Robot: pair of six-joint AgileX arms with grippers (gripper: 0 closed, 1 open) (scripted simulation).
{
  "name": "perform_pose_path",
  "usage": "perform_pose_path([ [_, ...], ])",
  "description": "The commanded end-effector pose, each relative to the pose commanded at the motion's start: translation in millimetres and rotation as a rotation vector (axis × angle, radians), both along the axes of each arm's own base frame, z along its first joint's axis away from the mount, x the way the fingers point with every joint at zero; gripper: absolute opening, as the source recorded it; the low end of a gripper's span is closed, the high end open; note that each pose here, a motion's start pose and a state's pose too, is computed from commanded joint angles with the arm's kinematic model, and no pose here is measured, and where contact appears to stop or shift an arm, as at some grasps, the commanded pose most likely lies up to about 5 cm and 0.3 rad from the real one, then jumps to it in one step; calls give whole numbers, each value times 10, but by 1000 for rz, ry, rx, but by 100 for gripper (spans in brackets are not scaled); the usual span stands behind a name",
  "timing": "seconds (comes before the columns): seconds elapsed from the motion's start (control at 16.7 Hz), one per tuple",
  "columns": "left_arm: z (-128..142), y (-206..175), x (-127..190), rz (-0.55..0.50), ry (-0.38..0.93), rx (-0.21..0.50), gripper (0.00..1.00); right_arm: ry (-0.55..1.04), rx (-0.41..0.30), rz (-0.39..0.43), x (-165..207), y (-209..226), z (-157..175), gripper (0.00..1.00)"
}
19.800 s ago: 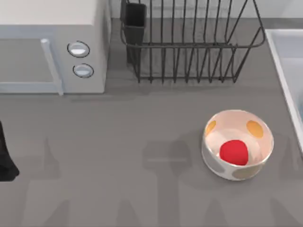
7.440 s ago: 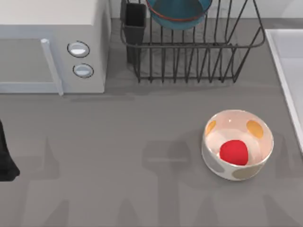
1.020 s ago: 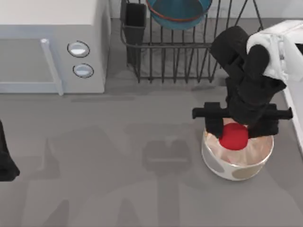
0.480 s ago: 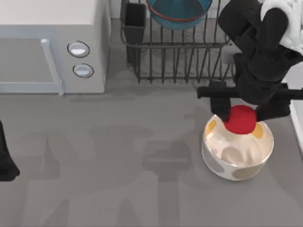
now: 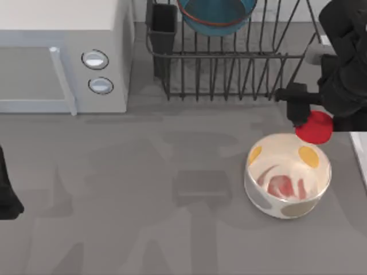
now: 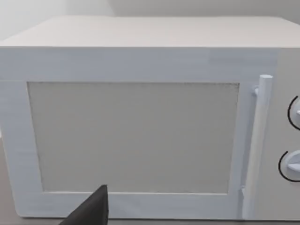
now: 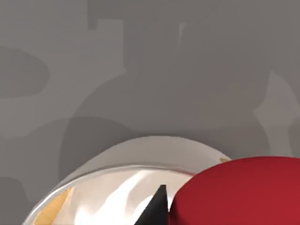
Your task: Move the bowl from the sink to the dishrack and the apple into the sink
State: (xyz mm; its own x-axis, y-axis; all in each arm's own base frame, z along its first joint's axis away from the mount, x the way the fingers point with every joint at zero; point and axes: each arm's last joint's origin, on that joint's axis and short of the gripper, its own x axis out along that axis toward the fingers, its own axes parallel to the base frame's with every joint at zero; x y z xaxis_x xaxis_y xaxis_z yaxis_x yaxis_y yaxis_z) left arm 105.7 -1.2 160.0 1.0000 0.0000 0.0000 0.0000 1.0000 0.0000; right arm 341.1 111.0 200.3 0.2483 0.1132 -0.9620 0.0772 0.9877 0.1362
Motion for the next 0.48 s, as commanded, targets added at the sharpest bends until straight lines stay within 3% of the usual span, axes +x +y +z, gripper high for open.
perform_pose_path([
  [0.24,0,0,0,0,0,0,100,-148,67,-71,117,-690,-343,0],
  [0.48,0,0,0,0,0,0,100,-345,110,-138,-10,-1389,-660,0],
])
